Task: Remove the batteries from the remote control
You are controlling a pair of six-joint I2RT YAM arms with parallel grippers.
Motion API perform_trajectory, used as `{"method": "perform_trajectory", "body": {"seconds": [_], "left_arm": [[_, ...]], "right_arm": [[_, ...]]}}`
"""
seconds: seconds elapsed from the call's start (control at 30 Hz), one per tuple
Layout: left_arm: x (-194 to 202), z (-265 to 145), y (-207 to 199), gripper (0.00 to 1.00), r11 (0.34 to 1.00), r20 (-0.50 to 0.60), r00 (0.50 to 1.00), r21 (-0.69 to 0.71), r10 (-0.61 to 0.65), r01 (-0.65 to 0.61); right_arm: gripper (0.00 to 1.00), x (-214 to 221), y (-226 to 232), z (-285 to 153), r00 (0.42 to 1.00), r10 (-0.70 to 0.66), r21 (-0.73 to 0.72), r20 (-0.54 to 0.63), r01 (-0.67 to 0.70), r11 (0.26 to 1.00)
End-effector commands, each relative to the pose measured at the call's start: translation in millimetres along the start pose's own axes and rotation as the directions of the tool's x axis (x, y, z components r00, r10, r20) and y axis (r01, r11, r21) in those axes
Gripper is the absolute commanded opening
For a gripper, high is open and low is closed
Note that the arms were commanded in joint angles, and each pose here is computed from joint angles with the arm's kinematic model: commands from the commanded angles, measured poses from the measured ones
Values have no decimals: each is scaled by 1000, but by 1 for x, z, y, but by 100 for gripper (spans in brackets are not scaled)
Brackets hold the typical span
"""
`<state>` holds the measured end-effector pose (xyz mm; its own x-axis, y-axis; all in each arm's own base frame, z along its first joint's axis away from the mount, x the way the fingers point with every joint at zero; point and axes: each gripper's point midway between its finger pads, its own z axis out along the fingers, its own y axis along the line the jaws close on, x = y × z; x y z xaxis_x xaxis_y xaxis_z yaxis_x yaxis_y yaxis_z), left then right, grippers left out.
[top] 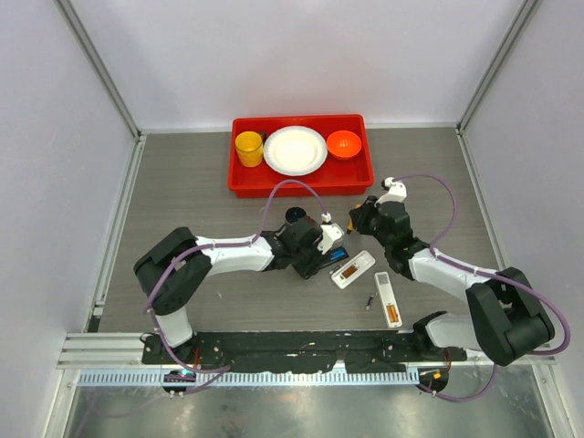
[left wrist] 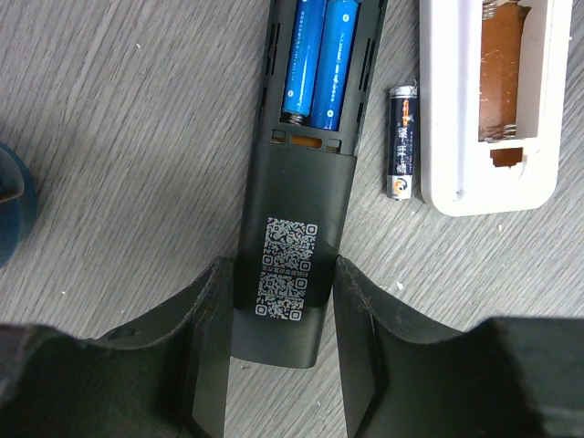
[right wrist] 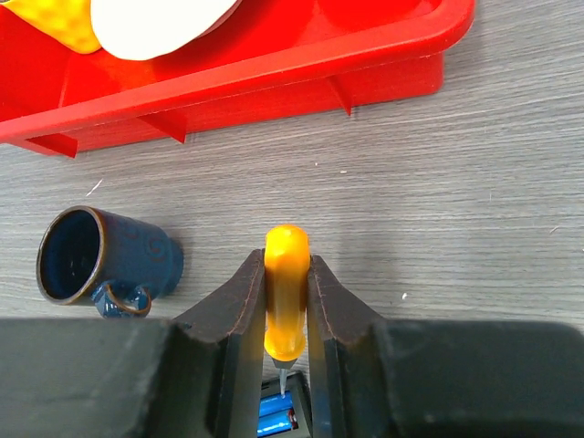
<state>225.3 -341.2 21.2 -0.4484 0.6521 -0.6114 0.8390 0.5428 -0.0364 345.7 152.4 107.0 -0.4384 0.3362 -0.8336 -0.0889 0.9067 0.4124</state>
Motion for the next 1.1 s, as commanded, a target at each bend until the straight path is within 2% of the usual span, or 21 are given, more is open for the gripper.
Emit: {"method": "perform_trajectory", "body": {"seconds": [0.0, 0.3, 1.07], "left_arm": [[9, 6, -17, 23, 997, -35, 999, 79, -15, 18], [9, 6, -19, 21, 996, -37, 999, 91, -15, 18], [12, 8, -20, 18, 995, -53, 998, 99, -20, 25]], "right_arm": [[1, -32, 11, 3, 995, -6, -23, 99, 8, 1000], [1, -23, 3, 5, 996, -25, 7, 85, 25, 1000], [1, 6, -3, -6, 999, -29, -32, 24, 29, 999]]}}
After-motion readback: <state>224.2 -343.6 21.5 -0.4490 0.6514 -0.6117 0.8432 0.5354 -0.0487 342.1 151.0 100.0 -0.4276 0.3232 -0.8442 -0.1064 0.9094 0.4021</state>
